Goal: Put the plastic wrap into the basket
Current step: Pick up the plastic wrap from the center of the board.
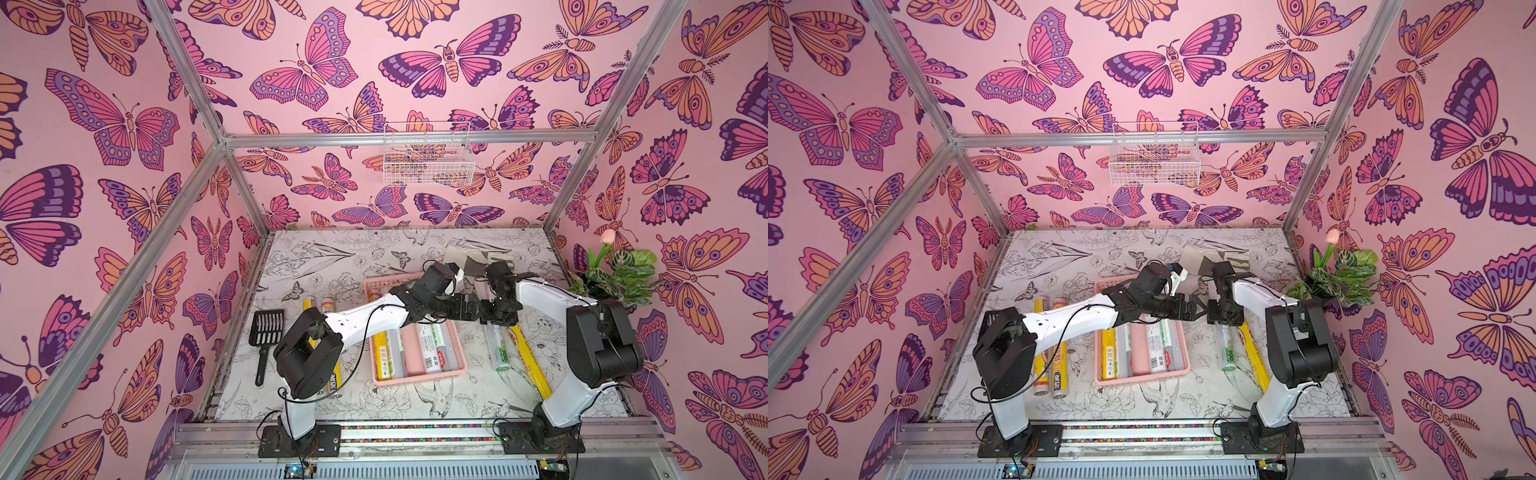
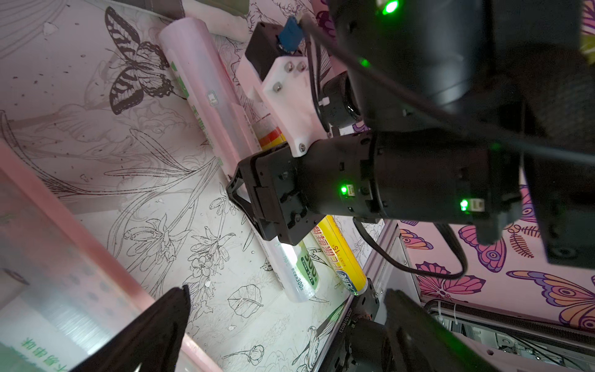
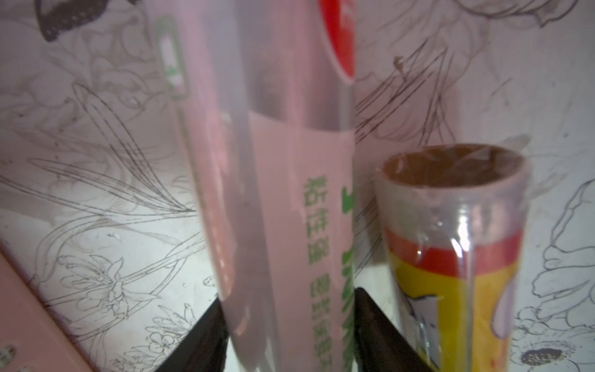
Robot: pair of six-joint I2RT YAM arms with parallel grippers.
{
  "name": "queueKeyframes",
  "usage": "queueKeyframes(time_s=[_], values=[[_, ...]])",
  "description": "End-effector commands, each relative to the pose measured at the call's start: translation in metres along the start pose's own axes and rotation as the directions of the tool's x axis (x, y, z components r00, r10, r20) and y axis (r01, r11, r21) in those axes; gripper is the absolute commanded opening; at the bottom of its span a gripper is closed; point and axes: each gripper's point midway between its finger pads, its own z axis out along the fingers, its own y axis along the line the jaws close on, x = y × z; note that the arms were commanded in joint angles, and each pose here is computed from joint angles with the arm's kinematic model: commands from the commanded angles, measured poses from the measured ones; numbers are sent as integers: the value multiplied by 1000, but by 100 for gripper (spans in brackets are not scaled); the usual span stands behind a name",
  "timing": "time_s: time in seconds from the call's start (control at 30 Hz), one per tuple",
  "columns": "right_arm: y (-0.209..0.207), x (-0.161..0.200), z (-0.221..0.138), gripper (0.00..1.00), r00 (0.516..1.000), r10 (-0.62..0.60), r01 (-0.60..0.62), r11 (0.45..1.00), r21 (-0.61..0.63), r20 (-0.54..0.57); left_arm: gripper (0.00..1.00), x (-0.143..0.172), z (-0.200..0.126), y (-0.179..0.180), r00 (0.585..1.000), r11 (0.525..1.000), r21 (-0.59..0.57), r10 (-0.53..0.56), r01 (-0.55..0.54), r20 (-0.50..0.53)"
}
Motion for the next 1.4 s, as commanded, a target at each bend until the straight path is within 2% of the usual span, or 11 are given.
queueKeyframes(time_s=[0.0, 0.27, 0.43, 0.7, 0.77, 0.97, 1.13, 1.37], values=[[5, -7, 2, 61, 1000, -12, 12, 1000, -15, 0, 100, 1, -7, 2, 1000, 1000, -5, 6, -6, -1], [10, -6, 7, 57, 999, -34, 33, 999, -43, -17, 100, 1, -10, 5, 1000, 1000, -10, -3, 3, 6], [11, -6, -1, 46, 999, -41, 41, 998, -40, 1, 100, -3, -16, 6, 1000, 1000, -17, -1, 1, 29], [17, -10, -37, 30, 996, -26, 33, 997, -69, 91, 100, -5, -28, 11, 997, 999, -41, -5, 8, 71], [22, -12, -51, 26, 993, -16, 28, 994, -102, 121, 100, -8, -35, 12, 995, 999, -51, -2, 6, 96], [33, -14, -95, 24, 976, 26, 17, 981, -194, 216, 100, -15, -57, 24, 983, 995, -101, -2, 21, 181], [62, -13, -124, 24, 966, 56, 42, 929, -367, 251, 100, -19, -79, 35, 965, 990, -134, -11, 48, 263], [98, -12, -151, 24, 957, 58, 89, 873, -479, 283, 100, -19, -111, 54, 930, 978, -186, -16, 90, 368]])
